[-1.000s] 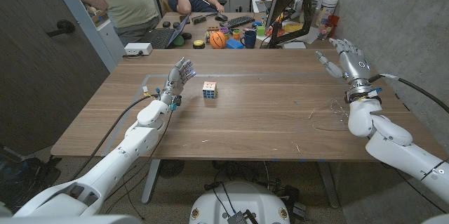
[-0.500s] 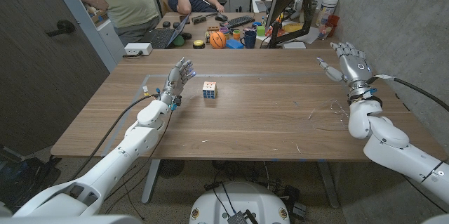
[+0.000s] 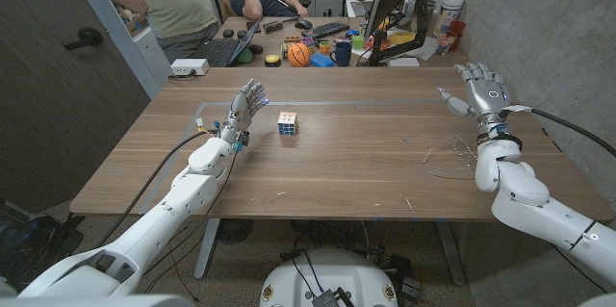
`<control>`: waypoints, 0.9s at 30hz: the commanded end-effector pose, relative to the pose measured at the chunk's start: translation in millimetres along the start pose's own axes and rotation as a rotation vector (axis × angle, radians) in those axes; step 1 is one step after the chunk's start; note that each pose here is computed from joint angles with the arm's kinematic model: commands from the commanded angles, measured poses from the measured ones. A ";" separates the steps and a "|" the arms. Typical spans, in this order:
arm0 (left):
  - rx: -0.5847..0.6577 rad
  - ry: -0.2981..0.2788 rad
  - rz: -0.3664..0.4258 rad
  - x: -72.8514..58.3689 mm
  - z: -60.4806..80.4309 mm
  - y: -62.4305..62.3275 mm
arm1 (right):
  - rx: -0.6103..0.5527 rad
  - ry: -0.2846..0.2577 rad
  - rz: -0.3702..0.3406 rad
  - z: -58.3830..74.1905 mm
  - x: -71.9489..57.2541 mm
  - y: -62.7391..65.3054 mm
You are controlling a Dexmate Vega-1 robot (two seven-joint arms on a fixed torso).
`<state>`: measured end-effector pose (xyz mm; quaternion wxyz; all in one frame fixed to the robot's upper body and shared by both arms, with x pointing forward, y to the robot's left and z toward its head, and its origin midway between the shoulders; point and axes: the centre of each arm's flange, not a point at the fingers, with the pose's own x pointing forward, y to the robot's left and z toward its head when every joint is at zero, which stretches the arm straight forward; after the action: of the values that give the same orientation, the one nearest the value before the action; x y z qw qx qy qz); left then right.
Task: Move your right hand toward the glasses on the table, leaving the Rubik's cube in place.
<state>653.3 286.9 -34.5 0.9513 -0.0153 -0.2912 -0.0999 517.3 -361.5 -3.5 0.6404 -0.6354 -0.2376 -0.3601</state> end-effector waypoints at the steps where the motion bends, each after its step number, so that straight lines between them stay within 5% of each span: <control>1: 0.000 0.002 0.004 0.2 -1.6 0.3 | -0.051 0.049 0.056 -8.1 -8.9 12.4; 27: -0.002 0.012 -0.005 0.5 -5.1 -3.9 | -0.038 0.114 0.178 -29.9 -19.1 29.7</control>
<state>656.5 283.2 -36.3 0.9519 -0.0150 -0.2882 -0.1030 519.7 -381.8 -30.8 0.6577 -0.6451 -0.1592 -0.3549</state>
